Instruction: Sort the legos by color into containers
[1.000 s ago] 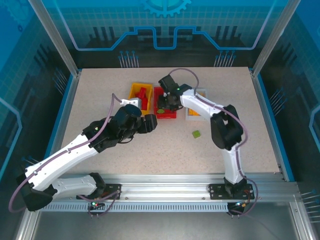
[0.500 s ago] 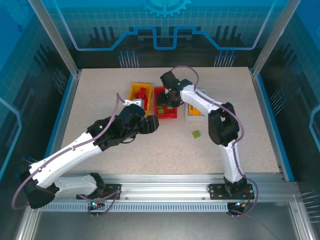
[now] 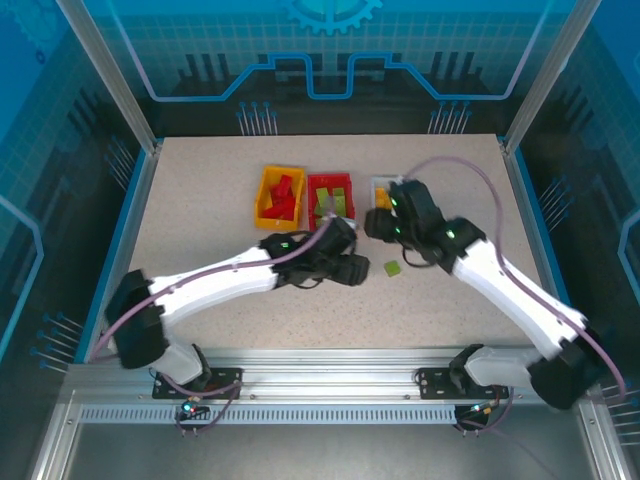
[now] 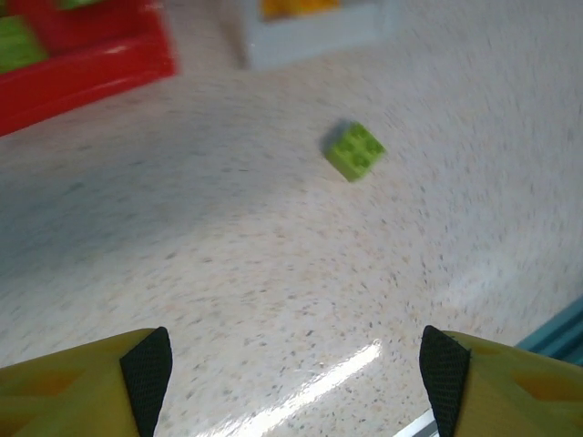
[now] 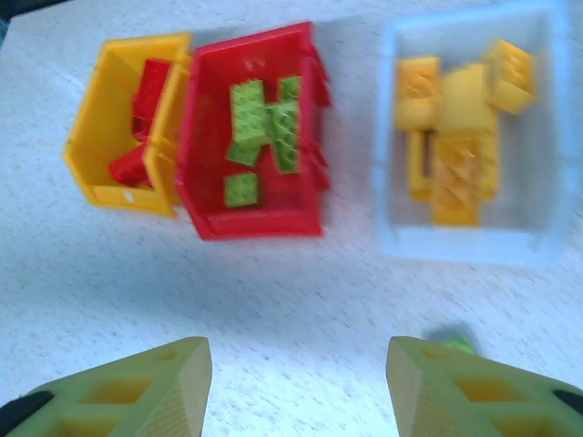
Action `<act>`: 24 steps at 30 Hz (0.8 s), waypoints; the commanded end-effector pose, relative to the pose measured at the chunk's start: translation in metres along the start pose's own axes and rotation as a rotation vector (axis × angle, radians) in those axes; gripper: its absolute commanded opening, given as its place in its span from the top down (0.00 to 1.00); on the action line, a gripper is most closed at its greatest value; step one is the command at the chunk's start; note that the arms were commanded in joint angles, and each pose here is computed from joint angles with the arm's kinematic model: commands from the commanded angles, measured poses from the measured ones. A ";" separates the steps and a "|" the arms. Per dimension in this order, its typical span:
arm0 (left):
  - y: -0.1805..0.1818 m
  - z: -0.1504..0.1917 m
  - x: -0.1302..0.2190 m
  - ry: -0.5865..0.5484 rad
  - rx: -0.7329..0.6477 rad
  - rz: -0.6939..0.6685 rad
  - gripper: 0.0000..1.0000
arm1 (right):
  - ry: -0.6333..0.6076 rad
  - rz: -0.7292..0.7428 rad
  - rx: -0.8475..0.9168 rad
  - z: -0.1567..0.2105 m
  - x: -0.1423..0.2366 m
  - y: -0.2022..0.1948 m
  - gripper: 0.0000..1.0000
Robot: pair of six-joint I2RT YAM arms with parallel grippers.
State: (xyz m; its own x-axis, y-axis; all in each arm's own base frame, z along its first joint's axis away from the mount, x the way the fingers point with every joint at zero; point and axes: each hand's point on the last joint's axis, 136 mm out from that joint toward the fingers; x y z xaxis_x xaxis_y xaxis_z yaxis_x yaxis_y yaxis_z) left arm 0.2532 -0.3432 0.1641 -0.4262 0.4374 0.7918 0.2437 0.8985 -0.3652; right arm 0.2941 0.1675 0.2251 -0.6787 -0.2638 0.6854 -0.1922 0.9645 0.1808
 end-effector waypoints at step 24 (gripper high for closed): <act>-0.032 -0.005 -0.179 0.192 -0.521 -0.085 0.21 | -0.181 0.028 -0.270 0.113 0.122 -0.093 0.33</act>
State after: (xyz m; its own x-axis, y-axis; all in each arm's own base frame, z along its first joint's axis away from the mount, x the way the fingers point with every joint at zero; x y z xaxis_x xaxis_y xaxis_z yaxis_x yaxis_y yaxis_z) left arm 0.3301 -0.4455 0.0414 -0.3511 0.3005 0.8868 0.6048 0.7958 -0.0302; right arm 0.1487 0.0445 0.2080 -0.8038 -0.2161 0.5542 0.0011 0.9311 0.3647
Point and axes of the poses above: each hand's point on the last joint's axis, 136 mm out from that joint toward the fingers, its own x axis back along the fingers, its own y axis along the line the jaws close on, z = x × y, and after that the axes turned 12 degrees about x, right-handed
